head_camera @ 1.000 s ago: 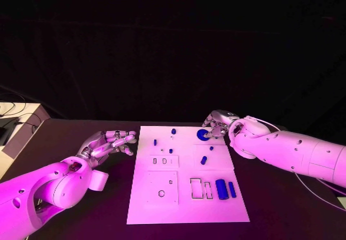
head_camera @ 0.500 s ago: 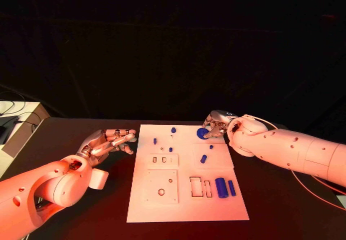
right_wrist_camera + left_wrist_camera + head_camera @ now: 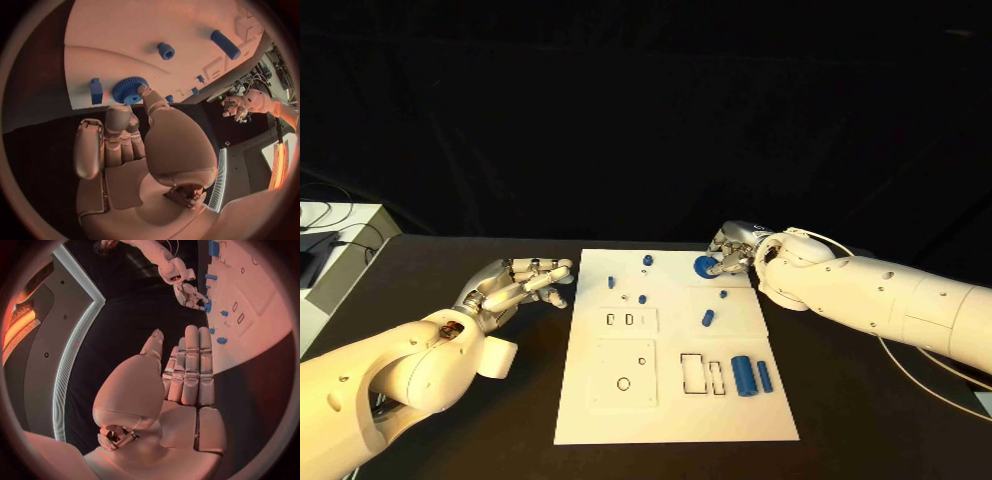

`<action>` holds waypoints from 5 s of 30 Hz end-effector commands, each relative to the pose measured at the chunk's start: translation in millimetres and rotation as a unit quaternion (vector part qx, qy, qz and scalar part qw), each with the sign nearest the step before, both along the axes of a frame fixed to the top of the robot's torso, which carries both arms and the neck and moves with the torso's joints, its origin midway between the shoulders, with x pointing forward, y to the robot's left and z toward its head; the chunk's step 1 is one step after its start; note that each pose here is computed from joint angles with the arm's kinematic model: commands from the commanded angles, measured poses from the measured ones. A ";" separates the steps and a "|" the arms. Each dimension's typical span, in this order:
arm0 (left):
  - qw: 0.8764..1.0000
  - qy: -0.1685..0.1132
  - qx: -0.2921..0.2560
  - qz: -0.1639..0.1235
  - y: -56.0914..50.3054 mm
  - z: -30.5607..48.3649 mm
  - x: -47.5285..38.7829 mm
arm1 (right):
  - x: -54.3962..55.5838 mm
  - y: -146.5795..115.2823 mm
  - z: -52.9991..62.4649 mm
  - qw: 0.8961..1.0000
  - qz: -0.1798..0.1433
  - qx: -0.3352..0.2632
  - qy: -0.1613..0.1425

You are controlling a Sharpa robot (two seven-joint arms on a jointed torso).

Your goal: Assemble the parts on the task board

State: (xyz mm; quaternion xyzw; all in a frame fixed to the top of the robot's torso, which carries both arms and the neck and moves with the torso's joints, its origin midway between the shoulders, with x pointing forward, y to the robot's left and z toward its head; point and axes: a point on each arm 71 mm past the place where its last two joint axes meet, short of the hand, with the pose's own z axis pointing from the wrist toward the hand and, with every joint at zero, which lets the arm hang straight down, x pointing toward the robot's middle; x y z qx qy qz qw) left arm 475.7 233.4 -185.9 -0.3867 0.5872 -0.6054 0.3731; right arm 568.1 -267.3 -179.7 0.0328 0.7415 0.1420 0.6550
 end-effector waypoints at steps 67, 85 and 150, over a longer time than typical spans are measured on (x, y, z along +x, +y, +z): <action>1.000 -0.001 -0.003 -0.012 -1.5 1.5 -2.4 | -39.2 117.2 17.2 0.978 0.129 -0.025 -0.162; 1.000 -0.001 -0.003 -0.011 -1.2 1.8 -2.7 | -30.3 129.6 4.2 0.981 0.126 -0.046 -0.138; 1.000 0.003 0.002 -0.004 2.2 -0.3 -0.4 | -20.6 115.6 -15.4 0.993 0.111 -0.006 -0.038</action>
